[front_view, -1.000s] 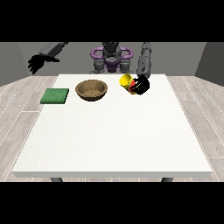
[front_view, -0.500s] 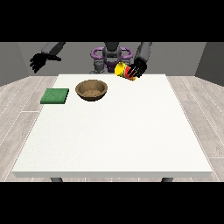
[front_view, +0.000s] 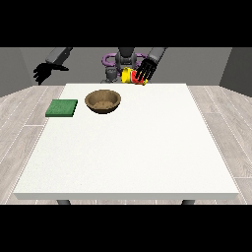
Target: Pick the cup and pour the ball into the bowl, then pick the bowl and place it on the pad
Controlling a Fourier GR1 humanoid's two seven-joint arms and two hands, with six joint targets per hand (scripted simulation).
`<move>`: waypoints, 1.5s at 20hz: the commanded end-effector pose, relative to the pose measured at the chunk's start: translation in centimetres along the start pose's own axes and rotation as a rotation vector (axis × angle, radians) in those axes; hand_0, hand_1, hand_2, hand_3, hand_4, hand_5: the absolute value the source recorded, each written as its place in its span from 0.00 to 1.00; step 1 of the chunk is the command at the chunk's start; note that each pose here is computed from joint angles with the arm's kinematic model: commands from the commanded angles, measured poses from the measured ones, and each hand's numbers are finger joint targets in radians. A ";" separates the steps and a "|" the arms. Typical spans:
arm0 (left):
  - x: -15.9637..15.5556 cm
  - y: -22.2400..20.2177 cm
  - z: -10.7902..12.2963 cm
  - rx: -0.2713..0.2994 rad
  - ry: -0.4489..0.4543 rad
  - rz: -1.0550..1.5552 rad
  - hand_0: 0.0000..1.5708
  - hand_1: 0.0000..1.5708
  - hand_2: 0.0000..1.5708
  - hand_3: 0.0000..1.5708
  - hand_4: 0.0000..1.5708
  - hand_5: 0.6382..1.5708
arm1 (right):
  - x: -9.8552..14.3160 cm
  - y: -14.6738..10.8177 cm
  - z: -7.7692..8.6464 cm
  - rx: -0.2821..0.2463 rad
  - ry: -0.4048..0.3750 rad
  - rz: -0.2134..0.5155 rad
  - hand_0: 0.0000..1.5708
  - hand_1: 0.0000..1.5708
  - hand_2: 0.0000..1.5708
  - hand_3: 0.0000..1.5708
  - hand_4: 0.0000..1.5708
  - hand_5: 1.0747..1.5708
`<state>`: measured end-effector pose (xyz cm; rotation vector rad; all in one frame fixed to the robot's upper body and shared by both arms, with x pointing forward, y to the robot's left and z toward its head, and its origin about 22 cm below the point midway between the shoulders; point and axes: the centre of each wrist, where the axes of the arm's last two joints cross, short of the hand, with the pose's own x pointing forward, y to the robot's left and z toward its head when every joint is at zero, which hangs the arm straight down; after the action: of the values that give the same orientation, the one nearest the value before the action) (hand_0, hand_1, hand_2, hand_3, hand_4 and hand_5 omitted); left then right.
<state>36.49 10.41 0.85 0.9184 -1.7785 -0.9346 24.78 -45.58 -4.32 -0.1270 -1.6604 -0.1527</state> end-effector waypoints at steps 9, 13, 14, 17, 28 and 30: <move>6.2 -0.4 -0.7 0.037 -0.145 -0.299 0.35 0.35 1.00 1.00 0.57 1.00 | 3.1 1.9 -5.1 0.044 -0.056 0.026 0.00 0.00 0.00 0.10 0.00 0.92; 7.5 -1.2 0.3 0.014 -0.179 -0.405 0.28 0.28 1.00 1.00 0.57 1.00 | 3.4 5.7 -7.3 0.082 -0.024 0.044 0.00 0.00 0.00 0.21 0.00 0.91; 8.3 -0.6 -0.5 0.053 -0.167 -0.423 0.24 0.24 1.00 1.00 0.57 1.00 | 3.3 6.2 -7.5 0.108 -0.061 0.035 0.00 0.00 0.00 0.17 0.00 0.91; 10.1 -1.1 1.5 0.023 -0.238 -0.473 0.24 0.24 1.00 1.00 0.53 1.00 | 3.9 4.8 -7.7 0.098 -0.064 0.026 0.00 0.00 0.00 0.17 0.00 0.91; 11.6 -0.6 -0.3 -0.108 -0.390 -0.812 0.39 0.39 1.00 1.00 0.78 0.80 | 2.1 6.9 -7.3 0.118 -0.023 -0.005 0.00 0.00 0.00 0.05 0.00 0.89; 13.3 1.2 -1.5 -0.116 -0.467 -0.881 0.49 0.49 1.00 1.00 0.76 0.83 | 2.4 4.4 -6.8 0.086 -0.010 -0.013 0.00 0.00 0.00 0.15 0.00 0.90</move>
<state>33.03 0.02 5.07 1.4631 -1.6852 -1.7669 32.99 -41.13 -0.60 -0.0445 -1.7083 -0.0728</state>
